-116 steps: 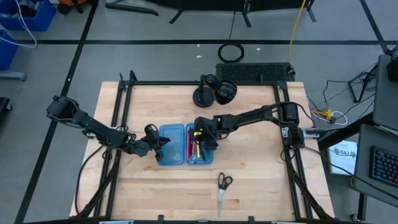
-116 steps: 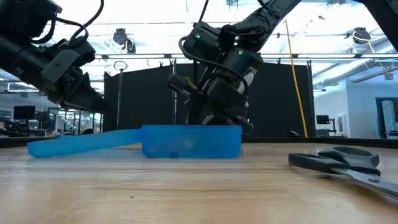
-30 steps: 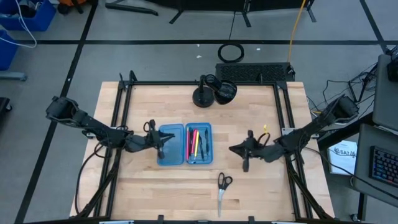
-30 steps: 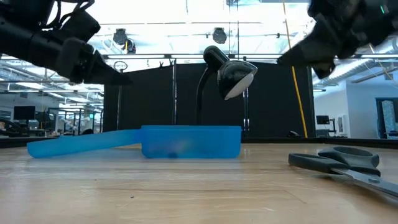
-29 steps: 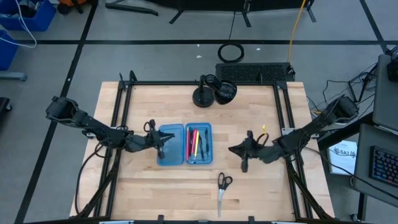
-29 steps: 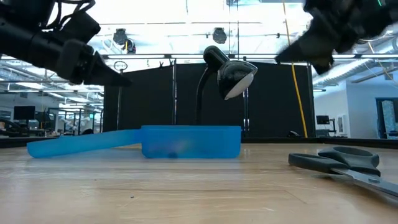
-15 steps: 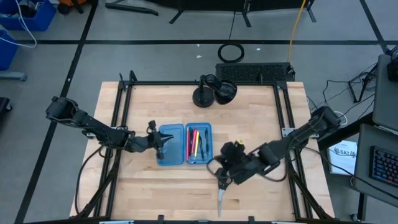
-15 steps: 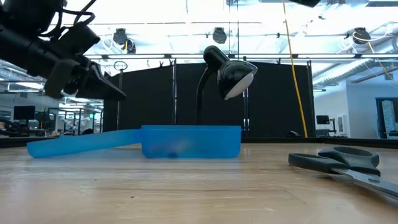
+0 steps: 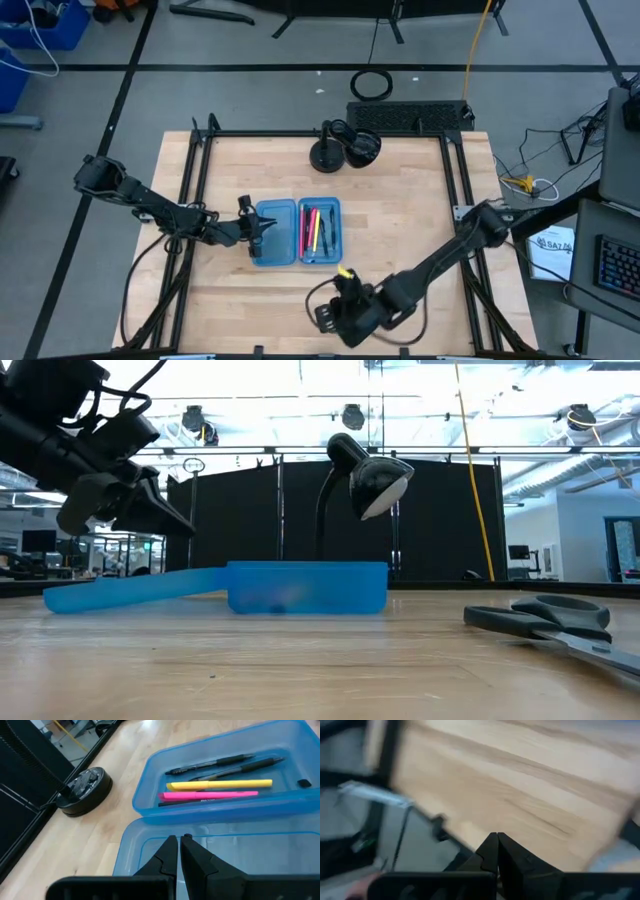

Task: Pick & place school supplies into a supply box
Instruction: Put the black scissors into the blue supply box

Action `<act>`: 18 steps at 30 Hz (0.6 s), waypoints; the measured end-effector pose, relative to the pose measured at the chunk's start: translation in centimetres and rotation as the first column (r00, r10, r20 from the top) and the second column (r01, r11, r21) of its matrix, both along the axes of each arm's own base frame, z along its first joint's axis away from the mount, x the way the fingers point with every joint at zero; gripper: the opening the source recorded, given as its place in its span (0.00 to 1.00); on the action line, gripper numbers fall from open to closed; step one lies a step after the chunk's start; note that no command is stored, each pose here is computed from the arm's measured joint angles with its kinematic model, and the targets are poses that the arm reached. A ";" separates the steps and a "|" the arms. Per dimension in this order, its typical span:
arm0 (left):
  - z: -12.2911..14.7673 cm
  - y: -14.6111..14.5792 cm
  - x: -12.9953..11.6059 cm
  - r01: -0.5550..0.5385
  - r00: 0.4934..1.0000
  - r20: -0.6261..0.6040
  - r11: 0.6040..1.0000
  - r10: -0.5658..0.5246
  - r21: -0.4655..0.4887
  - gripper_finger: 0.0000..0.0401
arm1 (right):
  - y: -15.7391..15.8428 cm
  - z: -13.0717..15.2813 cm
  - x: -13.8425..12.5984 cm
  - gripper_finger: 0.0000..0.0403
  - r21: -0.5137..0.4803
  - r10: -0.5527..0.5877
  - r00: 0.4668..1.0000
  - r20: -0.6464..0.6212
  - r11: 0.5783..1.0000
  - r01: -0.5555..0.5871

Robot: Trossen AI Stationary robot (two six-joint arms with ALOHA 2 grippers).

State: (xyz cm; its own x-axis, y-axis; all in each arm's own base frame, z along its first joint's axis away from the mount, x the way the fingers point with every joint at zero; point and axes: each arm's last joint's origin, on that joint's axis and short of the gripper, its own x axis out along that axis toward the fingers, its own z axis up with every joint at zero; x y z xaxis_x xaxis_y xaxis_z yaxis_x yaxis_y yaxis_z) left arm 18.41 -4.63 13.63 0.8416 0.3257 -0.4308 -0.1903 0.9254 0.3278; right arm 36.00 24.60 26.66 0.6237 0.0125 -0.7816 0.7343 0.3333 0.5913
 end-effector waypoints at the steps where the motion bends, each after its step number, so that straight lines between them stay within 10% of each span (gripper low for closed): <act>1: 0.0 0.0 0.0 0.000 1.000 -0.003 1.000 0.000 0.001 0.06 | 0.3 -1.1 0.1 0.00 0.008 -0.037 0.999 -0.037 0.999 0.037; 9: -0.2 -0.2 0.0 0.064 0.997 -0.029 0.997 -0.065 -0.037 0.06 | -0.4 -6.8 -1.0 0.00 -0.069 -0.119 0.891 -0.438 0.993 0.098; 18: -0.3 -0.2 -0.1 0.085 0.996 -0.037 0.995 -0.087 -0.045 0.06 | -2.9 -7.0 -0.7 0.04 -0.173 -0.141 0.846 -0.514 0.983 0.059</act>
State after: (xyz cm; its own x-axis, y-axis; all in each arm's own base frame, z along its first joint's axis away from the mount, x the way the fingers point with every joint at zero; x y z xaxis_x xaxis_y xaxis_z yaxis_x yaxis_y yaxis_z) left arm 18.35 -4.87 13.38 0.8481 0.2328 -0.4759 -0.0971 0.9514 0.2922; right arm 35.32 21.70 19.70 0.1141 -0.1667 -0.9794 0.9542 0.2929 0.0613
